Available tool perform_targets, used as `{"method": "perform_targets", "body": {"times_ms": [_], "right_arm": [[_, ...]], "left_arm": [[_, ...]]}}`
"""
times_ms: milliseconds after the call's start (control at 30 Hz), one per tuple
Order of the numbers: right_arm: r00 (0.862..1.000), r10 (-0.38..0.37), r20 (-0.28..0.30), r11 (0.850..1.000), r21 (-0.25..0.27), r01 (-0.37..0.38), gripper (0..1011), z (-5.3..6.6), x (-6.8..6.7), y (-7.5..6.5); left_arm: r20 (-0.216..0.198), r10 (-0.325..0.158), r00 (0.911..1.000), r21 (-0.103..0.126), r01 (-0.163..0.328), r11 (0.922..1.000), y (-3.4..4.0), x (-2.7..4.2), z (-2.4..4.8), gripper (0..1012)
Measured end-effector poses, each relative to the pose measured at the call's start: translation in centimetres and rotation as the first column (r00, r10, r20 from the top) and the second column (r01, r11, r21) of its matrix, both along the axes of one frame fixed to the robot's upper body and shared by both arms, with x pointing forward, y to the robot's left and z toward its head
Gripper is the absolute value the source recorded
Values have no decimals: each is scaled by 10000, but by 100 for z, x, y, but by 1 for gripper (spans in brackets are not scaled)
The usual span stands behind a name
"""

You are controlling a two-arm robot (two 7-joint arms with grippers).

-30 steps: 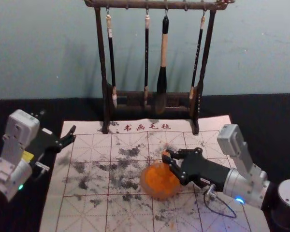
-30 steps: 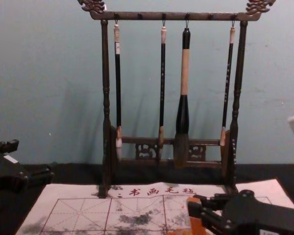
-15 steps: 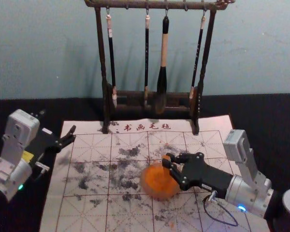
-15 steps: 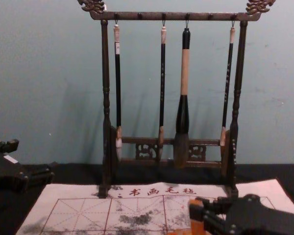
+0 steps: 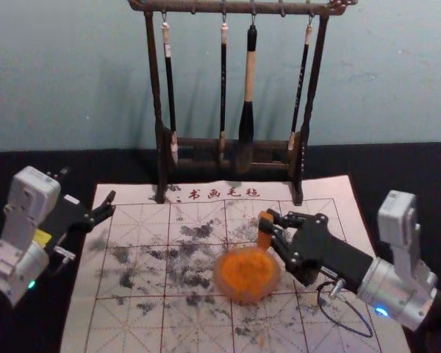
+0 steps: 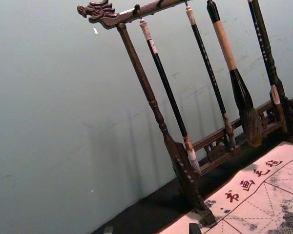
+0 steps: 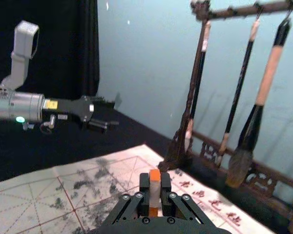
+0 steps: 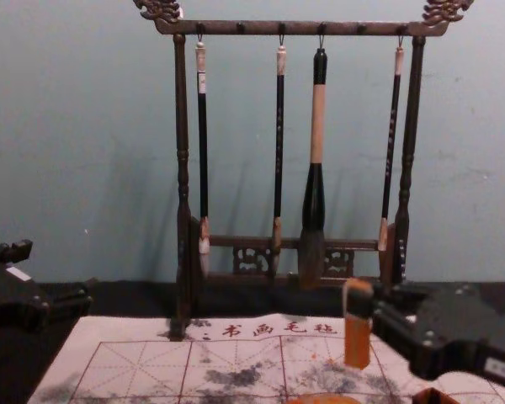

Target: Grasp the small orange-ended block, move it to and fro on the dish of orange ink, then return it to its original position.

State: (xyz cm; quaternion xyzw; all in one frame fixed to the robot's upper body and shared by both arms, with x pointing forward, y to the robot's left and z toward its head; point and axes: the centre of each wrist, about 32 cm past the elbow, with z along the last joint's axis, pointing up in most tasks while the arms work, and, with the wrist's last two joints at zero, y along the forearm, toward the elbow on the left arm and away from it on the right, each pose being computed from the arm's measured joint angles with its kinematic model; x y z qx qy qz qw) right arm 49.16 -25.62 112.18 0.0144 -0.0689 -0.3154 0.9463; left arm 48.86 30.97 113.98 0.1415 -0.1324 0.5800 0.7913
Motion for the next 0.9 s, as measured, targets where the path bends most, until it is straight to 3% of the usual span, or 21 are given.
{"method": "perform_targets", "body": {"times_ms": [400, 900], "right_arm": [[9948, -913, 455, 9950, 460, 892, 88, -57, -227, -256], [9883, -1491, 310, 9887, 210, 1485, 88, -188, -413, -366]], "left_arm": [[0, -1, 10000, 0, 1, 10000, 0, 0, 0, 1001], [0, -1, 10000, 0, 1, 10000, 0, 0, 0, 1002]]}}
